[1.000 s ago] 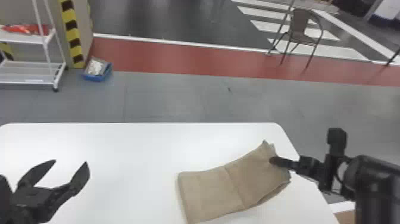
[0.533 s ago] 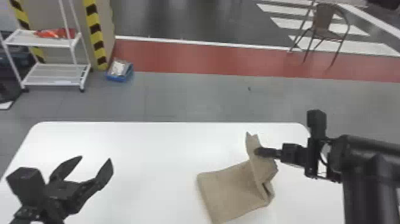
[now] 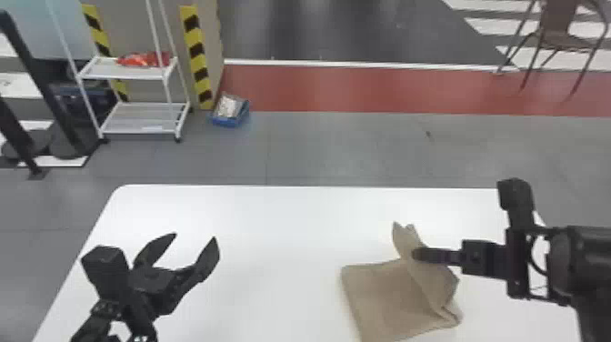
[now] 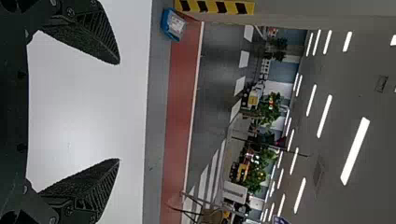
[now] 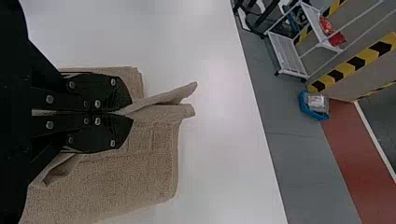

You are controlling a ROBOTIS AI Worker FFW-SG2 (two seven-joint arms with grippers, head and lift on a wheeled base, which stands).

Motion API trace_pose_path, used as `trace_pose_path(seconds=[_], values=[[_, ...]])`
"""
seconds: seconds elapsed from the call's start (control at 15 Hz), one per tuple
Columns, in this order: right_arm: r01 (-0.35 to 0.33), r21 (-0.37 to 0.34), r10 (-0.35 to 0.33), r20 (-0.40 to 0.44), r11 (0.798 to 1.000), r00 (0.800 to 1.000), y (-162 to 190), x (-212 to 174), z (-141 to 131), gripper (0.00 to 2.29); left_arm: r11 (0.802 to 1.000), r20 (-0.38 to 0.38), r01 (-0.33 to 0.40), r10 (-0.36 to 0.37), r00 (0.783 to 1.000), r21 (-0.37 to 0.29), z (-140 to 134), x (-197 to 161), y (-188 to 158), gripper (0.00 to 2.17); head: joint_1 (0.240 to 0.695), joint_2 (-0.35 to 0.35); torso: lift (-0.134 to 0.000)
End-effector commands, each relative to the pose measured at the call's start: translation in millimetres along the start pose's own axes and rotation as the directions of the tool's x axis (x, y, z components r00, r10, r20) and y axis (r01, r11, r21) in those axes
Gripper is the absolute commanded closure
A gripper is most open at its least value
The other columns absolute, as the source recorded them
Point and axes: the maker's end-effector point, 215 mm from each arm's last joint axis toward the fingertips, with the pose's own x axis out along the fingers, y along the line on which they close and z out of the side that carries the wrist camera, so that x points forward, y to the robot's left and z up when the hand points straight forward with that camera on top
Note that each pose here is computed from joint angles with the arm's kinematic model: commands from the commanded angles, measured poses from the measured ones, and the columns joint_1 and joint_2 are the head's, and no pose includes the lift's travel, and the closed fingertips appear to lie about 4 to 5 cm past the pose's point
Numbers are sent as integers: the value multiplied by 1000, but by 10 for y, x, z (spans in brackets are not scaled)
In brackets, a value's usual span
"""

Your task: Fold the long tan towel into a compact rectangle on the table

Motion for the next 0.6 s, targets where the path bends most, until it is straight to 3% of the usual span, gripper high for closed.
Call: trace_pose_path(seconds=[0.0, 0.2, 0.53], values=[[28, -4, -28, -43, 1000, 999, 29, 2, -98, 1521, 1000, -1, 4, -4, 1000, -2, -10, 6, -26, 151, 695, -43, 0], [59, -3, -59, -95, 998, 994, 39, -8, -213, 1517, 1000, -4, -6, 6, 1000, -2, -26, -26, 33, 151, 695, -41, 0], [82, -98, -95, -143, 992, 985, 243, 145, -352, 1457, 1000, -3, -6, 6, 1000, -5, -30, -40, 43, 151, 695, -19, 0]])
